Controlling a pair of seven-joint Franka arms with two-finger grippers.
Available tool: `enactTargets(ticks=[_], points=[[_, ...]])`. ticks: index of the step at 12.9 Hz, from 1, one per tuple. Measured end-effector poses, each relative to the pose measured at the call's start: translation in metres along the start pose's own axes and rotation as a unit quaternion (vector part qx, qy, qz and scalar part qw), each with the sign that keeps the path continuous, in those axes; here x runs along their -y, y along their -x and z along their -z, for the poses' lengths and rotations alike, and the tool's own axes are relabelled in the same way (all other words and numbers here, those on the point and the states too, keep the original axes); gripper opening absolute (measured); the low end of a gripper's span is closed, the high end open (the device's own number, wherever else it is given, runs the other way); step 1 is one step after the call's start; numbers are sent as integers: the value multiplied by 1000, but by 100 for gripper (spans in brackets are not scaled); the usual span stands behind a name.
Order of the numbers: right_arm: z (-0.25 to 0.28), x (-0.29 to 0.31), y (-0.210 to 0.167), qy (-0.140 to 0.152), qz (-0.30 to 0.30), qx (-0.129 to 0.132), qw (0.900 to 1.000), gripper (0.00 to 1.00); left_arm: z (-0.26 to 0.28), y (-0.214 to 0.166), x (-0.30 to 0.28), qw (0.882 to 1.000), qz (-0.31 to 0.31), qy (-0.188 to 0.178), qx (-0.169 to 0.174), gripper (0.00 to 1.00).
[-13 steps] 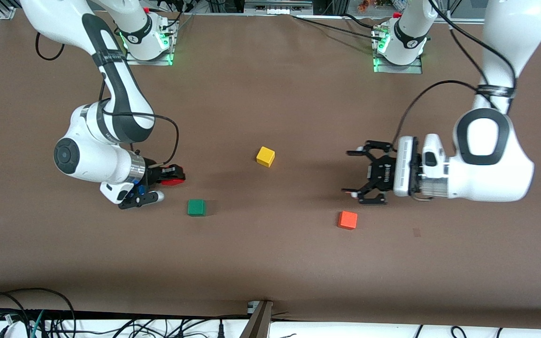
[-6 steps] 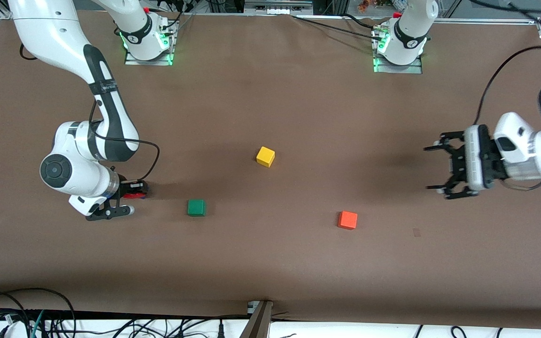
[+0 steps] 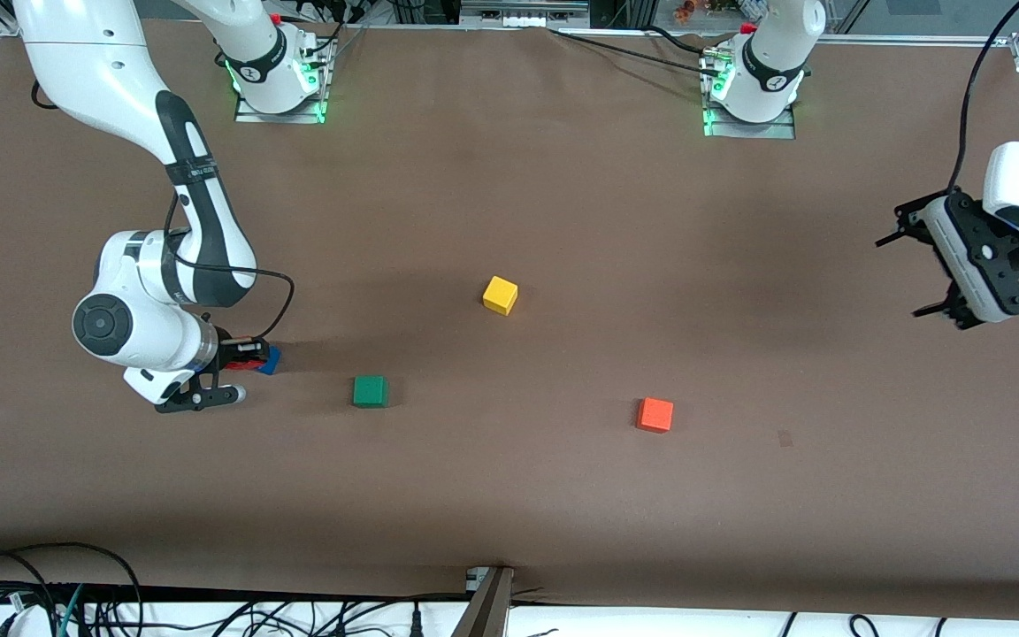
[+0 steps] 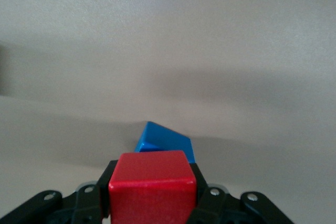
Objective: Pass red block to right arm, stack on blue
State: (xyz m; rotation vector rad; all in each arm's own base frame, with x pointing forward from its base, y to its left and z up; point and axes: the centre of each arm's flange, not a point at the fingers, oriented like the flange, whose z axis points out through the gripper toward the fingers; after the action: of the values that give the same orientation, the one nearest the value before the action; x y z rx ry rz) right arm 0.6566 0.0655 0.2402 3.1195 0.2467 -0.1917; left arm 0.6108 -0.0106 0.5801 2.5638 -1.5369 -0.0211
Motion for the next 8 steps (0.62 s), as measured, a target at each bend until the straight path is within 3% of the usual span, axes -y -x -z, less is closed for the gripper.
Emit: enactTargets(ticks=[3,8], points=[[-3,1,2,4,4,4,1000,57,17,4,-20,996,65,-21,53,100],[-7,1,5,9,8,9,1000,57,26,10,-22,993,100,-30,54,100]])
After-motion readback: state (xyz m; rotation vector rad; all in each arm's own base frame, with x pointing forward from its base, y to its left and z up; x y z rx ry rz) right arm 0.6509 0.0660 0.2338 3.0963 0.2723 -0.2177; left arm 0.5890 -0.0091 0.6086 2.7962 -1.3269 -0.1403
